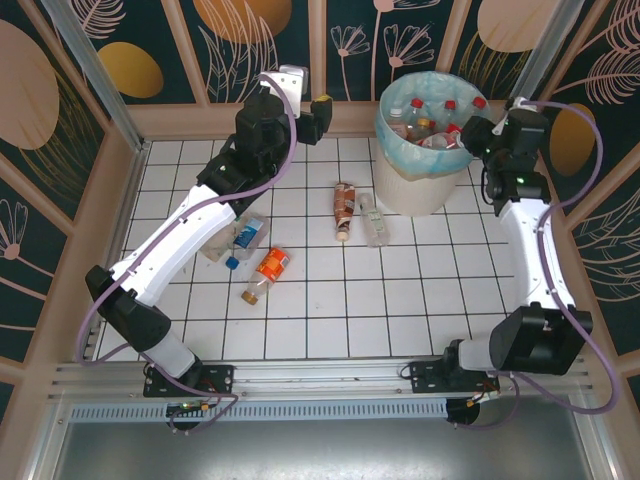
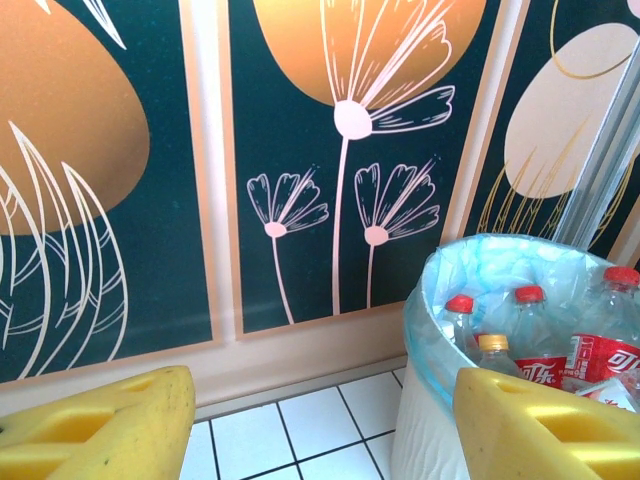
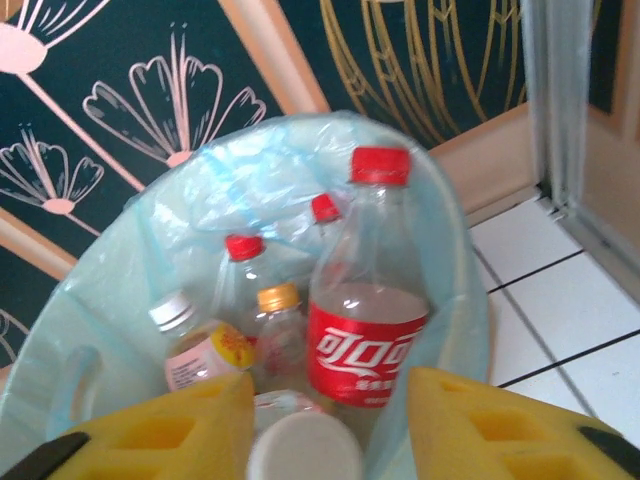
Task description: Put the plastic bottles in the bin
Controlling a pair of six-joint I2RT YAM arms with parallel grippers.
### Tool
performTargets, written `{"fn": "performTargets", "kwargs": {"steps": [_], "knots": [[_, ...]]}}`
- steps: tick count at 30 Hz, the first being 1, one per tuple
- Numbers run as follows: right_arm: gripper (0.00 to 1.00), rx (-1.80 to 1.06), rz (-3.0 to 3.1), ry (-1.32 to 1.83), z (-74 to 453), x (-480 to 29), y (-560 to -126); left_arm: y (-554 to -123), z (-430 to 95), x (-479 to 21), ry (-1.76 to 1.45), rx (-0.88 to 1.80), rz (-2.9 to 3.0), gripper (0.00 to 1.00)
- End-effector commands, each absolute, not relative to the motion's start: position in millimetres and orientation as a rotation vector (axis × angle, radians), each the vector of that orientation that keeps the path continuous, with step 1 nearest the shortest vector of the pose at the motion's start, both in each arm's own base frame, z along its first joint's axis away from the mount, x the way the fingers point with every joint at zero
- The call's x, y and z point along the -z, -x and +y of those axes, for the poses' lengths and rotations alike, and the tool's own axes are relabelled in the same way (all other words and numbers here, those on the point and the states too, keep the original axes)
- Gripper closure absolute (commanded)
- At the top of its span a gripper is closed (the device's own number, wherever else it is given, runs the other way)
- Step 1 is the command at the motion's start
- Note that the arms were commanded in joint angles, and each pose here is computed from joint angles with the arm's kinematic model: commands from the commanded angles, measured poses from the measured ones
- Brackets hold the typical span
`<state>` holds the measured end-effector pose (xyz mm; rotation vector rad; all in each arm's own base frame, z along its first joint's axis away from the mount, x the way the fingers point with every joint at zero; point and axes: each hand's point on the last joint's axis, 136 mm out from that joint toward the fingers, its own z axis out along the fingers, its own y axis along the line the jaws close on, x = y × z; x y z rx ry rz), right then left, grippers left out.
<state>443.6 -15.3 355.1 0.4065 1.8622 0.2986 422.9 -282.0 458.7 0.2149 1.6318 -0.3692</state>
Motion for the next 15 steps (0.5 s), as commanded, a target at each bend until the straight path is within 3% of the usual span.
{"fn": "performTargets", "kwargs": {"steps": [1,7,15], "knots": [[0.62,-0.318,1.911,-0.375,-3,-346,-450,-426,-281,-455,-0.214,0.362,1.636,0.31],[0.68,-0.320,1.994,-0.340,9,-332,-460,-424,-277,-450,-0.210,0.347,1.642,0.31],[0.69,-0.250,2.113,-0.284,25,-317,-474,-420,-272,-445,-0.206,0.352,1.650,0.31]]}}
